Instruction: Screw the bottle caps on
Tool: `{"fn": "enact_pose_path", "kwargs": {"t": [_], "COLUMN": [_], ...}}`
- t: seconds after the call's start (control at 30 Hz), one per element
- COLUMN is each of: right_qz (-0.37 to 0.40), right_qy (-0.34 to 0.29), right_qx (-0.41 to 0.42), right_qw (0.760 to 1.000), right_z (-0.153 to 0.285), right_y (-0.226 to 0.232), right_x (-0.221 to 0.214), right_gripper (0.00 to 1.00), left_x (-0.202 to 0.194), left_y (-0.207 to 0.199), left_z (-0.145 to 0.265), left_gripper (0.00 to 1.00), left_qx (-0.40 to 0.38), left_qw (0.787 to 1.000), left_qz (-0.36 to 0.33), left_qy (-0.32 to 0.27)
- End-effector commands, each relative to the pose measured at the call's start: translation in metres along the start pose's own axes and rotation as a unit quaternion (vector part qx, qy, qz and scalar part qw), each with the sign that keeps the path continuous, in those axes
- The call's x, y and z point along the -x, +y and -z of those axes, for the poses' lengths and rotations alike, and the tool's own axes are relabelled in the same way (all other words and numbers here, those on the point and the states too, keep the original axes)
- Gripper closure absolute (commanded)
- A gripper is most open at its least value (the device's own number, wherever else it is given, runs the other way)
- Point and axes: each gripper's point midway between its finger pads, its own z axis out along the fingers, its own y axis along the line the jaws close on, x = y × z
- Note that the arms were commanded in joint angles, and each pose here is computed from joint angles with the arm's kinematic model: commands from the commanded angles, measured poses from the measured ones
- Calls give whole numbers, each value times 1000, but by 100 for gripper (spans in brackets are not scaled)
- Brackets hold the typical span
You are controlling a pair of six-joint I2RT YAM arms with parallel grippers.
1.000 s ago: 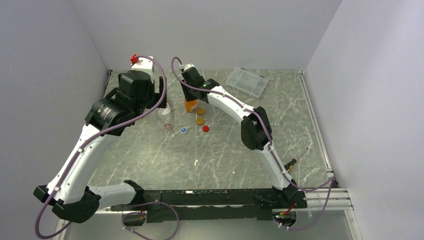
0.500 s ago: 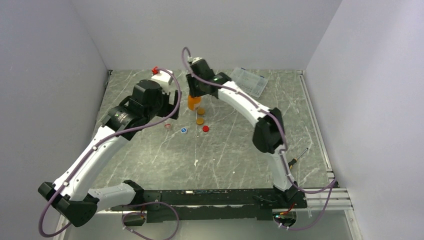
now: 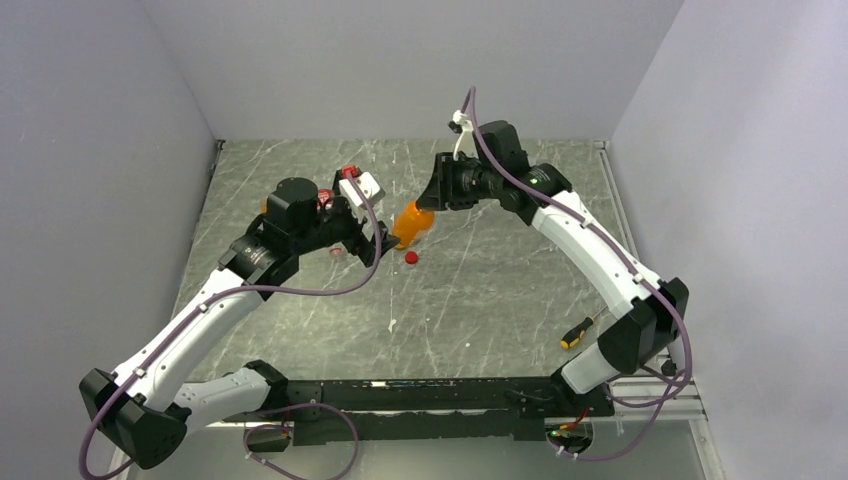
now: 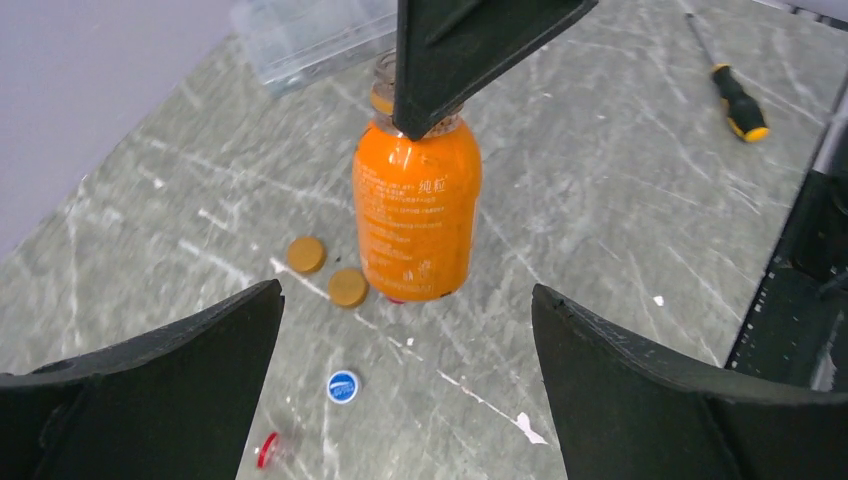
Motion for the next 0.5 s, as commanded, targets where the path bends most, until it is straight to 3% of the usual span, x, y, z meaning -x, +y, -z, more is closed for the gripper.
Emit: {"fn": "enact_pose_path", "kwargs": {"t": [0.0, 0.47], "right_qz": [1, 15], "right_qy": [-42, -57], "right_qx": [77, 172], "right_qw": [996, 983], "right_z": [35, 66], "right_y": [33, 76], "right_x": [16, 25], "right_gripper": [88, 88], "left_x": [22, 29], "left_y": [-28, -33], "left_z": [-3, -9], "left_gripper": [1, 1], "left_qx": [-97, -143], "left_qw": [993, 984], "left_qz": [-45, -32], "left_qy": [-58, -100]}}
